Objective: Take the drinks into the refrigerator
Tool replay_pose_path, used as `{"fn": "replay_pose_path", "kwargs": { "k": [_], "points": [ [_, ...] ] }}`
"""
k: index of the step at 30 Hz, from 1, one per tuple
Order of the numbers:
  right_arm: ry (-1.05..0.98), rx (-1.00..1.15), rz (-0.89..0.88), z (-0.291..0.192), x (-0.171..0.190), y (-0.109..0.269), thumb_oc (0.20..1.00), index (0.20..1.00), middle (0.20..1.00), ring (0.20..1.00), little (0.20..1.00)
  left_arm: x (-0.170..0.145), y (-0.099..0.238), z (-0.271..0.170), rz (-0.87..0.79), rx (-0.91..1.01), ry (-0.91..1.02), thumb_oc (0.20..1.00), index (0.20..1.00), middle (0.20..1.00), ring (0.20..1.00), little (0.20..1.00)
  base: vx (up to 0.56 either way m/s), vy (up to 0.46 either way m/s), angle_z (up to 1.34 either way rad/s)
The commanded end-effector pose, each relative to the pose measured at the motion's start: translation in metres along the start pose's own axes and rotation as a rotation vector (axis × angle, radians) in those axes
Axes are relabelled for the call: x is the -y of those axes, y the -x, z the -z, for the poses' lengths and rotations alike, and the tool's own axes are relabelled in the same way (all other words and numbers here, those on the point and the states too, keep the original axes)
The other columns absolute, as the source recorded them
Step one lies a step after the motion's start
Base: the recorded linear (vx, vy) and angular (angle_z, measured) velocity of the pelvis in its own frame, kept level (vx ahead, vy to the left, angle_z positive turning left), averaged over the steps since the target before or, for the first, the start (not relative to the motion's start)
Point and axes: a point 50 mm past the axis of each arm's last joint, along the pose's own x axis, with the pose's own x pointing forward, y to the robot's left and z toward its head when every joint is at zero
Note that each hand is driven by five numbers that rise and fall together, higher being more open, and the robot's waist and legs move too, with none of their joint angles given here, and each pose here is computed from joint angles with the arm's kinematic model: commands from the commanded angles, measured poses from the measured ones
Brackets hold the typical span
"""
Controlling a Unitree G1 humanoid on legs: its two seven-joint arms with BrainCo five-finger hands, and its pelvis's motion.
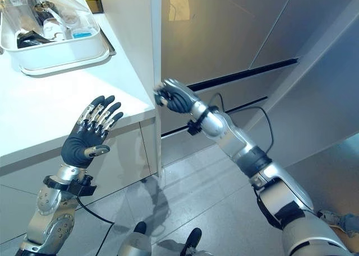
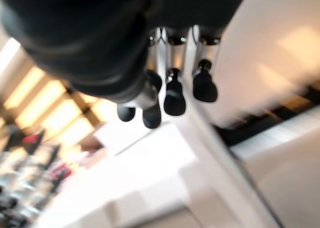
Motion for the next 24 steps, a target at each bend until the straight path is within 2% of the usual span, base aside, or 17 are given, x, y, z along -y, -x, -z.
{"fn": "replay_pose_path", "kwargs": {
  "k": [1,2,3,12,13,14,19,22,24],
  "points": [
    [-0.012,0.025,0.082,-0.003,0.021,0.001,0.200,0.200,0.200,0.200,0.200,0.016,0.001,-0.020,0.056,0.104,-0.033,1.000,1.000,1.000,1.000,1.000,-0.03,0.030,-0.07],
    [-0.016,0.000,0.080,0.004,0.018,0.007,0.291,0.291,0.291,0.291,0.291,0.016,0.001,-0.020,0.056,0.105,-0.040,1.000,1.000,1.000,1.000,1.000,-0.01,0.022,-0.19],
    [-0.030,-0.027,0.082,0.010,0.014,0.012,1.000,1.000,1.000,1.000,1.000,0.017,0.001,-0.020,0.056,0.104,-0.043,1.000,1.000,1.000,1.000,1.000,-0.02,0.029,-0.22],
    [-0.172,-0.249,0.127,0.056,-0.017,0.075,1.000,1.000,1.000,1.000,1.000,0.013,0.004,-0.017,0.025,0.090,-0.103,1.000,1.000,1.000,1.000,1.000,-0.01,0.014,-0.13],
    [-0.216,-0.332,0.153,0.070,-0.027,0.094,1.000,1.000,1.000,1.000,1.000,0.010,0.006,-0.015,0.005,0.077,-0.119,1.000,1.000,1.000,1.000,1.000,-0.01,0.008,-0.15],
    [-0.217,-0.334,0.153,0.070,-0.028,0.095,1.000,1.000,1.000,1.000,1.000,0.011,0.006,-0.014,0.006,0.076,-0.118,1.000,1.000,1.000,1.000,1.000,-0.01,0.010,-0.15],
    [-0.321,-0.570,0.157,0.101,-0.061,0.147,1.000,1.000,1.000,1.000,1.000,0.005,0.010,-0.007,-0.011,0.027,-0.171,1.000,1.000,1.000,1.000,1.000,0.01,0.007,-0.05],
    [-0.470,-0.766,0.259,0.120,-0.081,0.193,1.000,1.000,1.000,1.000,1.000,-0.002,0.019,0.006,-0.027,-0.055,-0.193,1.000,1.000,1.000,1.000,1.000,0.00,0.023,-0.01],
    [-0.498,-0.818,0.284,0.125,-0.086,0.204,1.000,1.000,1.000,1.000,1.000,-0.004,0.022,0.012,-0.028,-0.092,-0.196,1.000,1.000,1.000,1.000,1.000,0.00,0.000,0.00]
  ]
}}
